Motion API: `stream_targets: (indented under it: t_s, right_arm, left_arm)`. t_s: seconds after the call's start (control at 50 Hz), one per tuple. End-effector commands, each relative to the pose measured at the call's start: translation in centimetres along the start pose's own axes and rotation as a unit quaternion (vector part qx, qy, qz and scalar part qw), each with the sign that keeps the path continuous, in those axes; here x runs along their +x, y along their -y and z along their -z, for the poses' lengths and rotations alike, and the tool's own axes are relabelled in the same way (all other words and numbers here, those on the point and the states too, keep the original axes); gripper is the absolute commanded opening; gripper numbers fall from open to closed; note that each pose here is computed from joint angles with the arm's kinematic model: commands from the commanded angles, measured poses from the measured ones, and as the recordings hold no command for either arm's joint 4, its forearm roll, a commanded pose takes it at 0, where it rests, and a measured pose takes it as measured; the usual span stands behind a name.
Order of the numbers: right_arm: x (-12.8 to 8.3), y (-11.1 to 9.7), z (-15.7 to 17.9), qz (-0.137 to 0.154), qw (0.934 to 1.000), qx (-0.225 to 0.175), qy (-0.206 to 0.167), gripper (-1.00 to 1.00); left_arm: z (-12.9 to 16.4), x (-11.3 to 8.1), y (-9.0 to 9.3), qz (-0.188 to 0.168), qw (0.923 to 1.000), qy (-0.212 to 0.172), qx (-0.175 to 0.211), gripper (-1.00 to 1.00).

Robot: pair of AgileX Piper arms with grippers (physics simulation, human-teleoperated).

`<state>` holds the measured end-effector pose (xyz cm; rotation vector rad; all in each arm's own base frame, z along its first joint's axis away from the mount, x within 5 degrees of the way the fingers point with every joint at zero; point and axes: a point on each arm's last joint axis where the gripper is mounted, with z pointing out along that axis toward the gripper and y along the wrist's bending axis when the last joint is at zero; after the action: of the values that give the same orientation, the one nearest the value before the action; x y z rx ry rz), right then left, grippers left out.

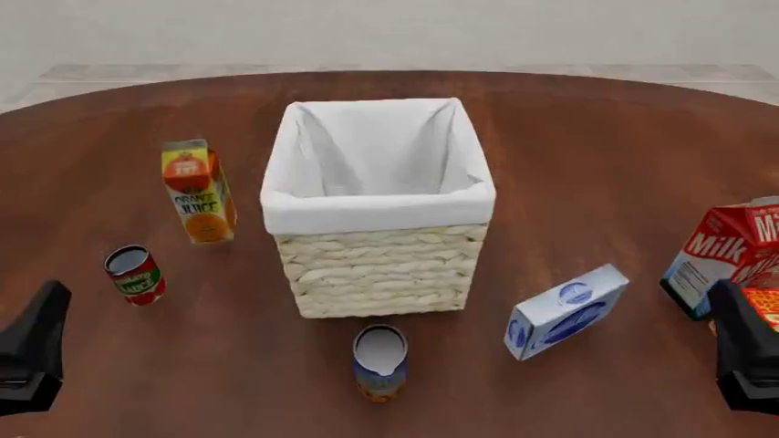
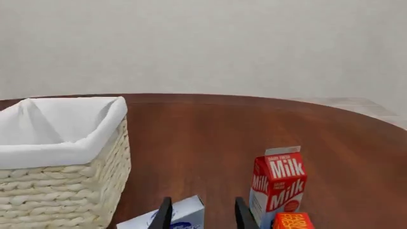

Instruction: Pick up the orange juice, and put it in the basket.

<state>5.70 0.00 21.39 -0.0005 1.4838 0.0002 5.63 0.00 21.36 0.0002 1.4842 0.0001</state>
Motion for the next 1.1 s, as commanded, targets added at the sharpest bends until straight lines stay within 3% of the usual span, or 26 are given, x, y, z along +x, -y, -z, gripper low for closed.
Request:
stream_targets:
  t_s: [0.02,0.52,0.84,1.1]
  right_arm:
    - [-0.3,0.0,-0.8,0.000,1.0000,-0.001,-0.001,1.00]
    - [-0.6,-0.1,-0.5,0.011,0.9999,-0.009,-0.003,1.00]
    - [-0.9,-0.1,-0.9,0.015,0.9998,-0.010,-0.003,1.00]
    - [-0.9,-0.2,-0.8,0.025,0.9996,-0.012,0.000,1.00]
  left_arm:
    - [-0.1,-0.1,0.0,-0.001,1.0000,-0.002,0.000,1.00]
    - [-0.9,0.0,0.1,0.001,0.9998,-0.020,0.006,1.00]
    - [-1.7,-4.3,0.6,-0.002,0.9989,0.001,0.046,1.00]
    - [-3.7,-6.3,1.3,-0.005,0.9969,-0.017,0.076,1.00]
